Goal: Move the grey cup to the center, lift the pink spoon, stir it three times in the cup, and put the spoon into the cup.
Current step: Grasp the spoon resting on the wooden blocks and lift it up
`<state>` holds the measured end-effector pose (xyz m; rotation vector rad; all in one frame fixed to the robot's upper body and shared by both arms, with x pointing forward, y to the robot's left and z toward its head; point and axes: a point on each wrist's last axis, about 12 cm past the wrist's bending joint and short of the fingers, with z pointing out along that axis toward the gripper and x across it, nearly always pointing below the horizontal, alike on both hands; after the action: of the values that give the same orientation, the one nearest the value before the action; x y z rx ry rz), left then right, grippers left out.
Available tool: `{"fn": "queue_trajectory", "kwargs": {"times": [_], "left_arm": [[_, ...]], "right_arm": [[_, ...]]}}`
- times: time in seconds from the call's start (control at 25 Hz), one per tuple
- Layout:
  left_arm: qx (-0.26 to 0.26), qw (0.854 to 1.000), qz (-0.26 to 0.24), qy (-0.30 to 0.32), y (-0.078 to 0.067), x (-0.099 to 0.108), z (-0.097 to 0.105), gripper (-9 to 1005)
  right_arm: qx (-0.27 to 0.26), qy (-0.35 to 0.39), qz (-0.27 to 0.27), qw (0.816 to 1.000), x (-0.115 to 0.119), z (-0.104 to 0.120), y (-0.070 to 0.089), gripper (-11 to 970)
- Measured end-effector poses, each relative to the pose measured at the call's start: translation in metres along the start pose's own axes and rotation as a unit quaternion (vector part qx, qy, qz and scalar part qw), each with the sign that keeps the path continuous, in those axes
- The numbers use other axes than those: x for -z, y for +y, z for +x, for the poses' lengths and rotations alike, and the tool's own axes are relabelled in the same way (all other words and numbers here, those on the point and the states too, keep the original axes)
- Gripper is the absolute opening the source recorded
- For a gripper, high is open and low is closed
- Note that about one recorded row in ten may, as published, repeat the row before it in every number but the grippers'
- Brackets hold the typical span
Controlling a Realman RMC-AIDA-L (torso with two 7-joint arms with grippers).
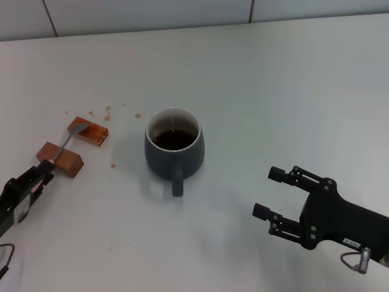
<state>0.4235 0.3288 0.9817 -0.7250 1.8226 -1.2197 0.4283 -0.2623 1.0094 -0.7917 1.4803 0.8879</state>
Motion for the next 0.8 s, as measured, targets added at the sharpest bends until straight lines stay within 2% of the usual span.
{"fn": "queue_trajectory", "kwargs": {"times": [0.8], "left_arm": [[0.006, 1.000, 0.005, 0.004, -0.0015, -0.0037, 0.0046, 211]], "right_arm": [[0.003, -0.003, -0.002, 1.000, 0.0004, -0.0013, -0.0004, 757]]}}
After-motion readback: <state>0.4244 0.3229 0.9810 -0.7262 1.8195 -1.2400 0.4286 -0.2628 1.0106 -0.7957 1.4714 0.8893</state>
